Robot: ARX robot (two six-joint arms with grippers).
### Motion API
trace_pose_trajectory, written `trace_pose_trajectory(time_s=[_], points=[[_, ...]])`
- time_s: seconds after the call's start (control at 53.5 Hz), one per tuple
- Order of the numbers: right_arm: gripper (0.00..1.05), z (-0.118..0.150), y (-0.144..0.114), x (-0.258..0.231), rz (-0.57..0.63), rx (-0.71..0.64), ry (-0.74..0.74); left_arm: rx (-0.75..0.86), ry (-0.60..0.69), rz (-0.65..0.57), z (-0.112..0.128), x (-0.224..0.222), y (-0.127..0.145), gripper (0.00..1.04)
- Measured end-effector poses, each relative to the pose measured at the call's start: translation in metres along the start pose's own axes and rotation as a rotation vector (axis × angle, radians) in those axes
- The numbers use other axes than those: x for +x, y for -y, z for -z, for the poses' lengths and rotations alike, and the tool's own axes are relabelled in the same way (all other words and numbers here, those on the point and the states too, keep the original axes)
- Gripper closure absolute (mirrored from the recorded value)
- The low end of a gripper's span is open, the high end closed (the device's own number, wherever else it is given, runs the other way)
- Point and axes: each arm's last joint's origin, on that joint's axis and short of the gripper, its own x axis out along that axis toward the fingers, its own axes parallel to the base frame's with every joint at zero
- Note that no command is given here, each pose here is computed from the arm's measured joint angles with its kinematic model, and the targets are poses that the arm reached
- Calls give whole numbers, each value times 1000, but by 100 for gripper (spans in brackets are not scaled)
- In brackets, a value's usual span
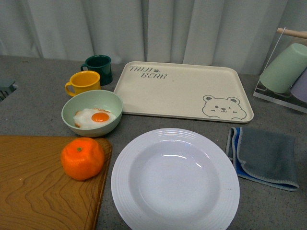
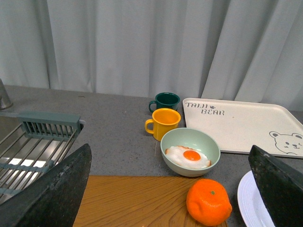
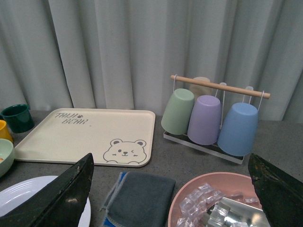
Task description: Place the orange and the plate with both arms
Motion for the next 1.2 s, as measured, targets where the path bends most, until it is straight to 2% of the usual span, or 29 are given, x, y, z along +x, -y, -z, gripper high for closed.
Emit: trace_pose_trajectory(time_s=[1.047,1.085,1.16,1.197], points=[[9,0,0,0,0,0,0,0,0,0,0,0,0,7],[9,0,0,0,0,0,0,-14,-25,-12,1,0,0,7],[9,0,0,0,0,0,0,-60,-249,-69,3,4,4,7],[9,0,0,0,0,0,0,-74,-301,-56,4,8,7,7]])
